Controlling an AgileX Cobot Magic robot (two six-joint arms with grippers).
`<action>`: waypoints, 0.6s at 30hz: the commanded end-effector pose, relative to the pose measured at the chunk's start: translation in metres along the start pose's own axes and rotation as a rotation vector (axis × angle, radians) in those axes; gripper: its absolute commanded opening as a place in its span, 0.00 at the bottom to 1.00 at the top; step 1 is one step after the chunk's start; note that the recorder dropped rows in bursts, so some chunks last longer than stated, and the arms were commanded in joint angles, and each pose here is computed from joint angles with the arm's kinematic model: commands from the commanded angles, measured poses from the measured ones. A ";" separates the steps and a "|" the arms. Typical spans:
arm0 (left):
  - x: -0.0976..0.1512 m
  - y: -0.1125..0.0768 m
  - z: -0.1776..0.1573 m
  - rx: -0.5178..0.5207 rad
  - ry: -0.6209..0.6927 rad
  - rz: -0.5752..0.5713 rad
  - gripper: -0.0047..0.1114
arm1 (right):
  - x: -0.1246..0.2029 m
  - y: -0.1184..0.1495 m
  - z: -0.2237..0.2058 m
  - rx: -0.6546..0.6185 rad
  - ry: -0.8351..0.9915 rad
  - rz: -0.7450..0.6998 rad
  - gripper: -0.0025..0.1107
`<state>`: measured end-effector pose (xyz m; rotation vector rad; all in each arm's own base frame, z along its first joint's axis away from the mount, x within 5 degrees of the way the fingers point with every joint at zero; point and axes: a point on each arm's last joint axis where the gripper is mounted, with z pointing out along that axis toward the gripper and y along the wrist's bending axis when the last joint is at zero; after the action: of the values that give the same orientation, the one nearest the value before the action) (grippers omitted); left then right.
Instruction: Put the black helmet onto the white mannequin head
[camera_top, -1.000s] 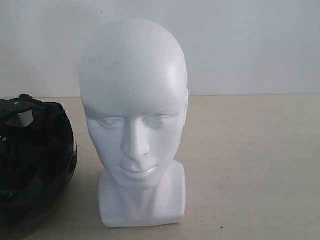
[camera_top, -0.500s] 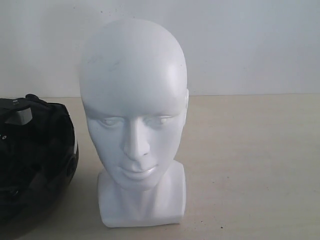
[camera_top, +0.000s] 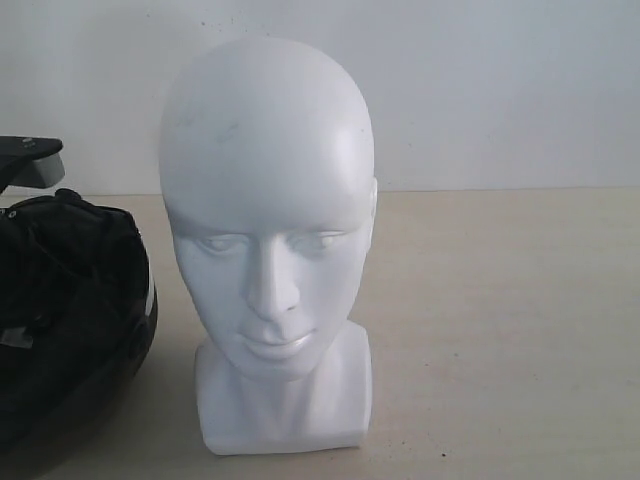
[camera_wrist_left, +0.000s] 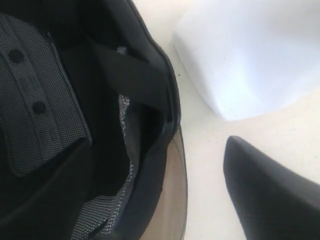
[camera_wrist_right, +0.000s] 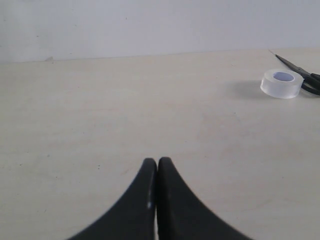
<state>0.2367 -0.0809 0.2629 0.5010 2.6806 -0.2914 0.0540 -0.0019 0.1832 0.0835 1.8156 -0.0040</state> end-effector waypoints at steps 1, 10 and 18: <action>-0.006 0.001 -0.002 -0.008 -0.024 -0.006 0.65 | -0.001 0.000 0.000 0.002 -0.010 -0.008 0.02; -0.013 0.001 0.014 0.035 -0.020 -0.066 0.65 | -0.001 0.000 0.000 0.002 -0.012 -0.008 0.02; -0.016 0.001 0.029 0.057 0.008 -0.078 0.65 | -0.001 0.000 0.000 0.002 -0.012 -0.008 0.02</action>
<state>0.2565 -0.0910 0.2459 0.4211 2.7095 -0.3791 0.0540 -0.0019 0.1832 0.0835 1.8156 -0.0040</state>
